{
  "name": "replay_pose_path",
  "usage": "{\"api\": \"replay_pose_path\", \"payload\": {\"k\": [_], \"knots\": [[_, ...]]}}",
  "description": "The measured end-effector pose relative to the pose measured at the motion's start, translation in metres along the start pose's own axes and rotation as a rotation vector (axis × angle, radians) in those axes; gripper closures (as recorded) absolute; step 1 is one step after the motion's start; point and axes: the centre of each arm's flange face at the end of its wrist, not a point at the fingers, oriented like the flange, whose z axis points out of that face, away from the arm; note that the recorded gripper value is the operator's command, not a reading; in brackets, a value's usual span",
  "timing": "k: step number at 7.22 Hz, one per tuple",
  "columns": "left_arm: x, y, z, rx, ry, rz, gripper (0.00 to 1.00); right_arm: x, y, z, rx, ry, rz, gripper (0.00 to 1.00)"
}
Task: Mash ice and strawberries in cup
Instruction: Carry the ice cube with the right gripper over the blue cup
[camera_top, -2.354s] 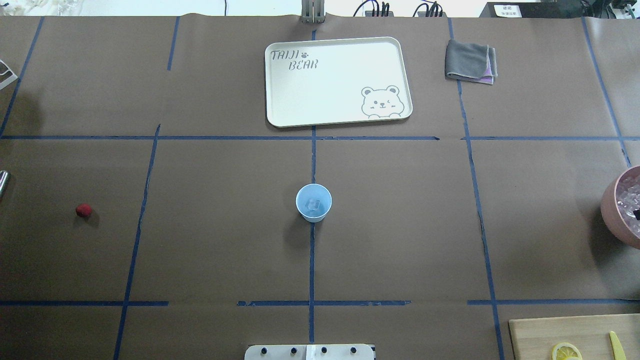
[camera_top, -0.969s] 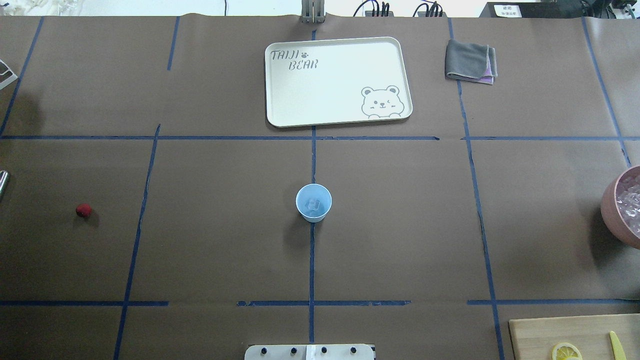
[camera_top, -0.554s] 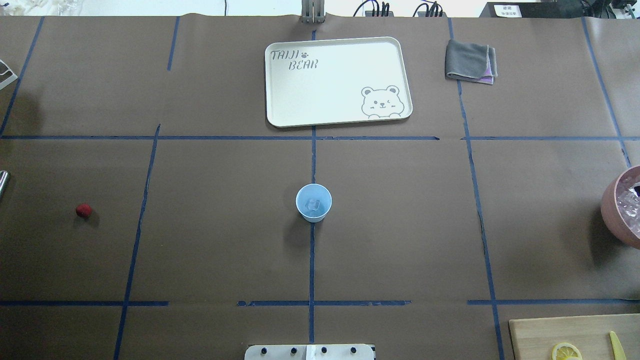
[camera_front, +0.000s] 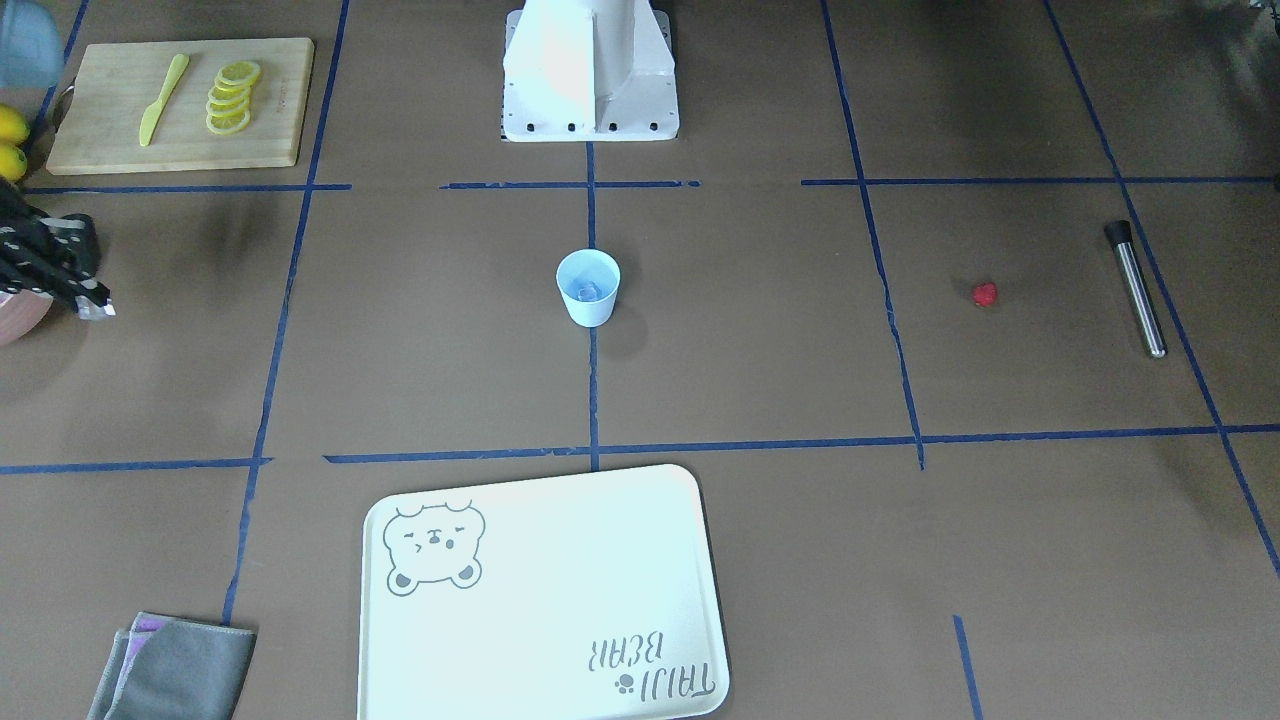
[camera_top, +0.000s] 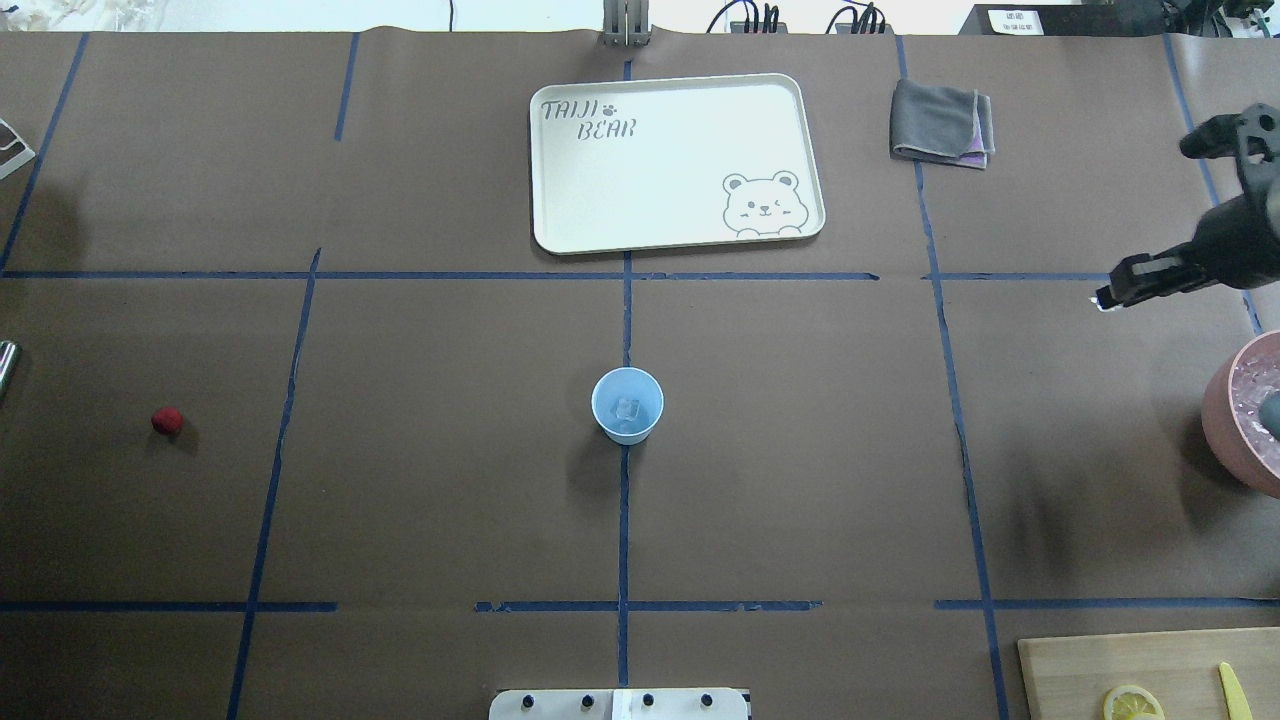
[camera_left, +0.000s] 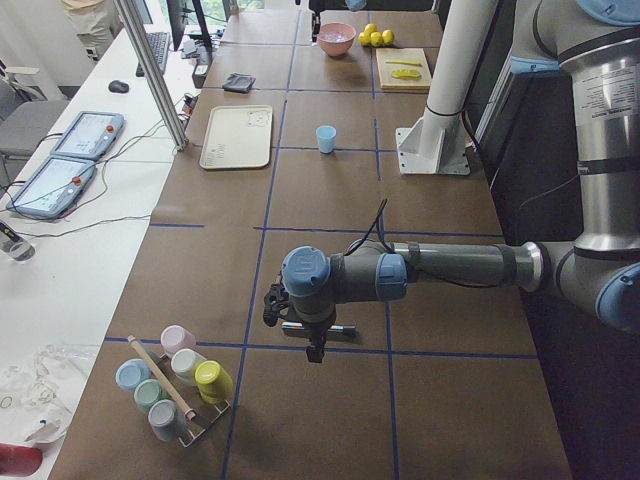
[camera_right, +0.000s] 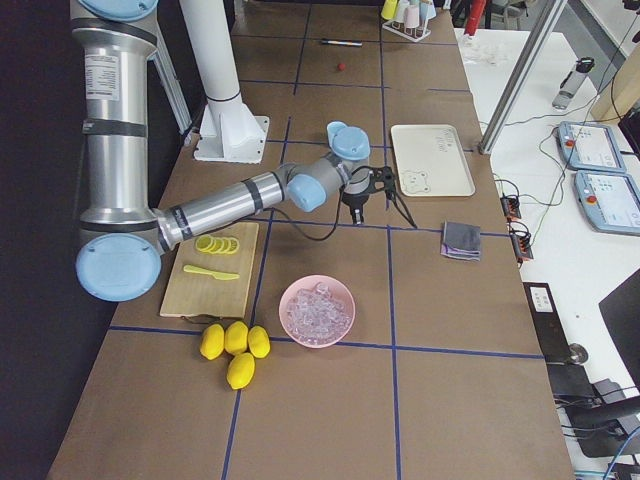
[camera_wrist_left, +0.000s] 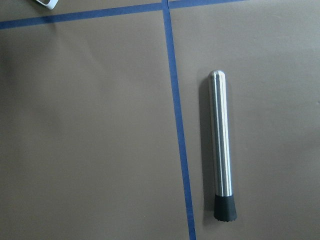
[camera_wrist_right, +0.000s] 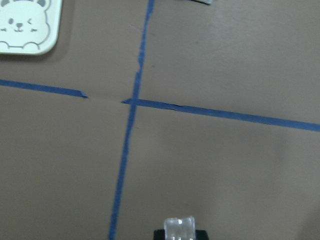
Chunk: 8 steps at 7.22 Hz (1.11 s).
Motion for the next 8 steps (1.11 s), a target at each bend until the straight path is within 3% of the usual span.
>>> {"api": "replay_pose_path", "payload": {"k": [1, 3, 6, 8], "knots": [[0.001, 0.0, -0.001, 0.002, 0.0, 0.002, 0.0, -0.077, -0.021, 0.008, -0.044, 0.027, 0.008, 0.99], [0.001, 0.0, -0.001, 0.001, 0.0, 0.0, 0.0, -0.218, -0.023, 0.019, -0.095, 0.085, 0.041, 0.99], [-0.002, -0.001, 0.001, -0.003, -0.001, -0.004, 0.0, -0.379, -0.004, 0.047, -0.077, 0.096, 0.142, 0.98], [-0.003, -0.001, 0.002, -0.004, -0.001, -0.005, 0.0, -0.436, 0.003, 0.076, -0.053, 0.105, 0.178, 0.97]]}}
